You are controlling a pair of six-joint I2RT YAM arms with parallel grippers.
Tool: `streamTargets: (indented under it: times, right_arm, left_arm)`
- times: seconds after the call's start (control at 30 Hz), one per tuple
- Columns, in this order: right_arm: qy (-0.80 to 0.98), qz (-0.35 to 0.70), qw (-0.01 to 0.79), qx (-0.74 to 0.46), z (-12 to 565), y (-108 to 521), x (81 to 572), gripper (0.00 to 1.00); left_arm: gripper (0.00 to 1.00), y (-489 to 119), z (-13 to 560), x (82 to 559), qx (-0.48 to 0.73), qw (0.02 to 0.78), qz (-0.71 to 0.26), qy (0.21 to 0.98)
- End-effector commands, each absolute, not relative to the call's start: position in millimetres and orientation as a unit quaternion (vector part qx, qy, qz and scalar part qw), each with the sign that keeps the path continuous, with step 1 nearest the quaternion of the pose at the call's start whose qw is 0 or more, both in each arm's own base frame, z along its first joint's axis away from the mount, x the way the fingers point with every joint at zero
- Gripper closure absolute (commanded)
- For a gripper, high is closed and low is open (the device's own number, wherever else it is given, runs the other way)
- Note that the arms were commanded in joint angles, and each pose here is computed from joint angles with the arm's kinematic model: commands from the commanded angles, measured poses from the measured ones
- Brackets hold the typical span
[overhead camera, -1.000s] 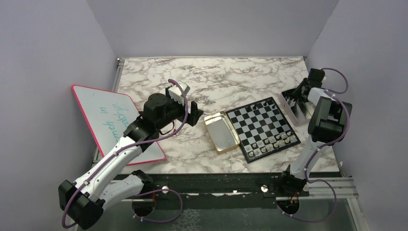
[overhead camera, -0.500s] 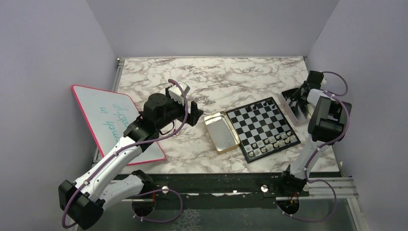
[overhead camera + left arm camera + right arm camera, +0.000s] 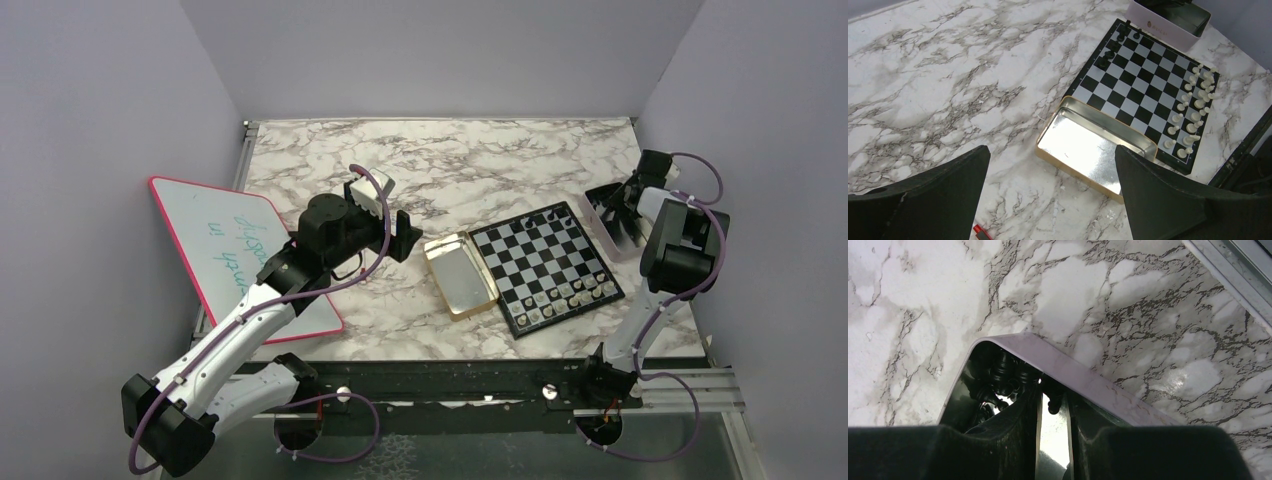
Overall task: Set up the chess pieces on the board
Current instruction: Pick up the chess piece from the storage box.
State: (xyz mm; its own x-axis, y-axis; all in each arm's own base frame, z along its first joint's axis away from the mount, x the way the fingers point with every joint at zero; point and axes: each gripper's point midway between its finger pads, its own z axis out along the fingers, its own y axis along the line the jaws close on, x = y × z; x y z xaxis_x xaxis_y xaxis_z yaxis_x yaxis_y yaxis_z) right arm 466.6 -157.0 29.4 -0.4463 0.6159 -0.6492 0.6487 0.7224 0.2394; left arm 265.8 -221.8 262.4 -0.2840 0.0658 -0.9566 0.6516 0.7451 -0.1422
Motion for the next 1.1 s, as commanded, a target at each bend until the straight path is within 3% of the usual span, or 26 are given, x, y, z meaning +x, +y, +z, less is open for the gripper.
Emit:
streamTargets:
  times: [0.0,0.4,1.07]
  right_arm:
    - [0.856,-0.037,0.335,0.392,11.2,-157.5,443.7,0.74]
    - [0.863,-0.040,0.324,0.387,21.3,-152.8,430.8,0.80]
    - [0.874,-0.062,0.287,0.387,15.8,-154.9,415.0,0.79]
  left_arm:
    - [0.05,-218.9,264.8,265.7,0.237,0.558,-0.259,0.752]
    - [0.05,-217.7,266.1,265.7,0.235,0.561,-0.257,0.751]
    - [0.05,-211.0,276.1,264.1,0.226,0.577,-0.252,0.743]
